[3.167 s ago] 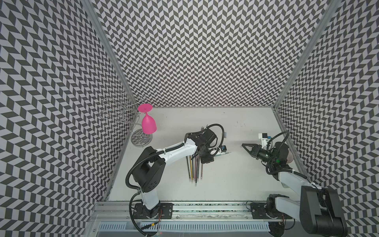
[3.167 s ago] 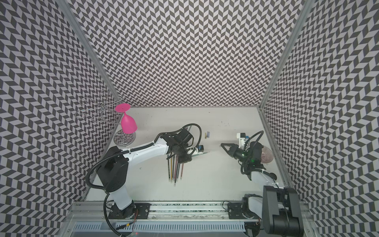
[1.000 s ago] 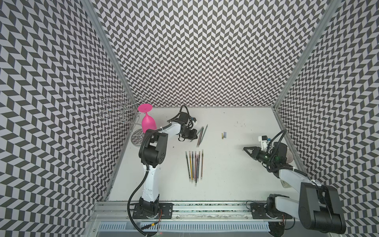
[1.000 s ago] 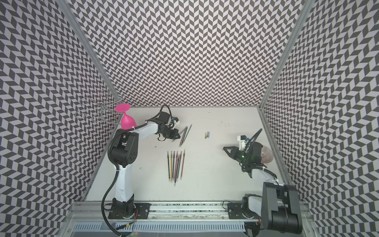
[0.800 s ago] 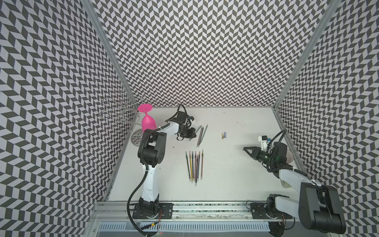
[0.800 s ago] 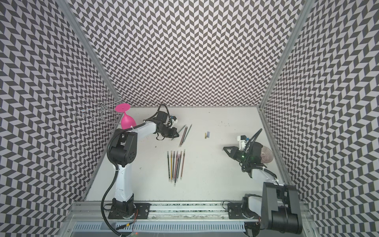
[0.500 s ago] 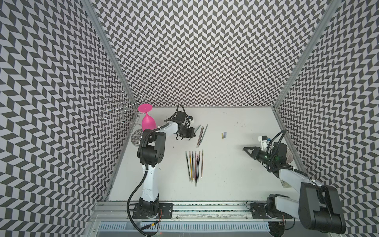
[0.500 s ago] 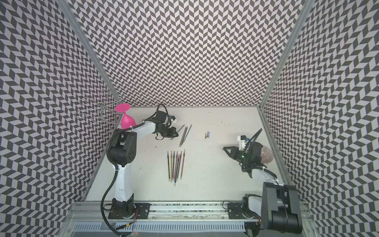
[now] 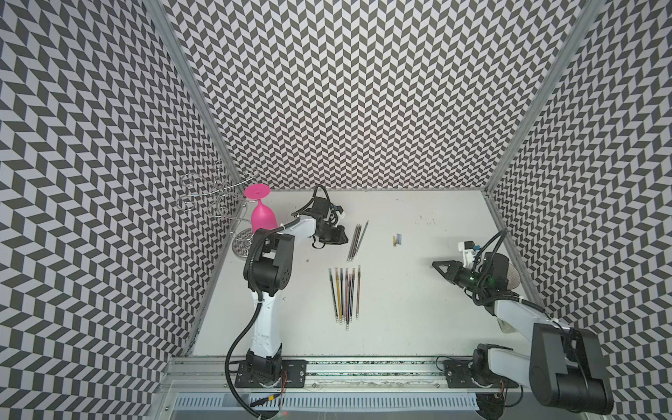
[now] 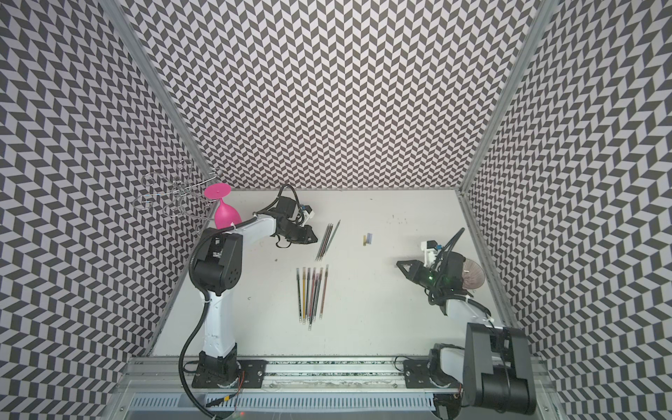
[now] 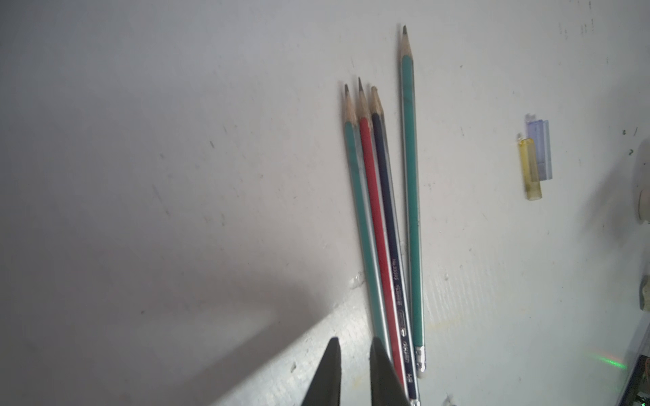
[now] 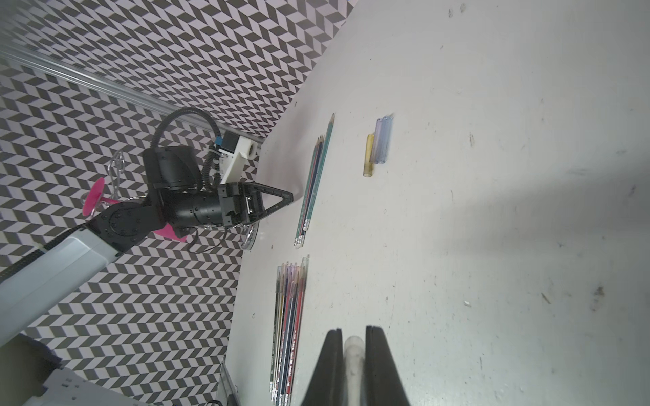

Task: Remove the protective cover of the pencils
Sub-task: Place the pencil at the center of the board, then place the protective sleeve at the center of the board, then pick up the pencil from the center of the board, then remove the protective sleeve from the pencil.

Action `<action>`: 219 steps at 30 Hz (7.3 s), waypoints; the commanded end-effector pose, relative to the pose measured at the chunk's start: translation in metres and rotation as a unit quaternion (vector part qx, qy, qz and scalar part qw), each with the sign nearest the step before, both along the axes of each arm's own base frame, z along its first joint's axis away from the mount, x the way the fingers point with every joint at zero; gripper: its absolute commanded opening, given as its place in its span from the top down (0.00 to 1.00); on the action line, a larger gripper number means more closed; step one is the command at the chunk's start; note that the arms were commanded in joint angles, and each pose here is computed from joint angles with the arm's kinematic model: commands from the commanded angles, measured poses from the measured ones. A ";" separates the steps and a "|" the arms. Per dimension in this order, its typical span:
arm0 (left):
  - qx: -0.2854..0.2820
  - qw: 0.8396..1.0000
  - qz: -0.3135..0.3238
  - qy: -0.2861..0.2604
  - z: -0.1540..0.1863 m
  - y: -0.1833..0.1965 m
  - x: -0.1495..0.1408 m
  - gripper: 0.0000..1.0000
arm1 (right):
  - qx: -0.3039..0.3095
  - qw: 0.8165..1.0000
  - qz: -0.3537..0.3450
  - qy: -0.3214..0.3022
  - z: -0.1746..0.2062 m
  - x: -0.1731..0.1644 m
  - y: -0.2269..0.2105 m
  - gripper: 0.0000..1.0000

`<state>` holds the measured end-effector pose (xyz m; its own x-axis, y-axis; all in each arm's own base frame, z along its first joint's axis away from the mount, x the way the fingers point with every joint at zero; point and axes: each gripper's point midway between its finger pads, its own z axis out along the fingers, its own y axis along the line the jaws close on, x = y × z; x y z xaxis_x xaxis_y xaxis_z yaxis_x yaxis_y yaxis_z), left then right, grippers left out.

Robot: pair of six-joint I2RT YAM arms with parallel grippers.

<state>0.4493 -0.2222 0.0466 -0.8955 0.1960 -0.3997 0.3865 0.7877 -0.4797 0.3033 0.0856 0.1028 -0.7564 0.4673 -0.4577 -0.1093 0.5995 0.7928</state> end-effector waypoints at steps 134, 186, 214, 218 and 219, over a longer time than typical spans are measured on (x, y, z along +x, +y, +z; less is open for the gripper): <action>-0.217 0.945 -0.119 -0.212 0.187 -0.065 -0.063 0.77 | -0.179 0.980 -0.024 -0.080 0.074 0.063 0.106 0.96; -0.190 0.925 -0.262 -0.202 0.169 -0.149 -0.136 1.00 | -0.090 0.964 -0.146 -0.201 0.159 0.049 0.061 0.83; 0.167 0.937 -0.263 -0.156 0.053 -0.117 -0.124 1.00 | 0.003 0.990 0.144 -0.007 0.036 0.042 0.111 0.71; 0.166 0.936 -0.270 -0.155 0.052 -0.122 -0.128 1.00 | 0.022 0.990 0.137 -0.002 0.032 0.043 0.105 0.71; 0.163 0.936 -0.271 -0.155 0.053 -0.123 -0.129 1.00 | 0.030 0.990 0.136 -0.001 0.032 0.043 0.103 0.72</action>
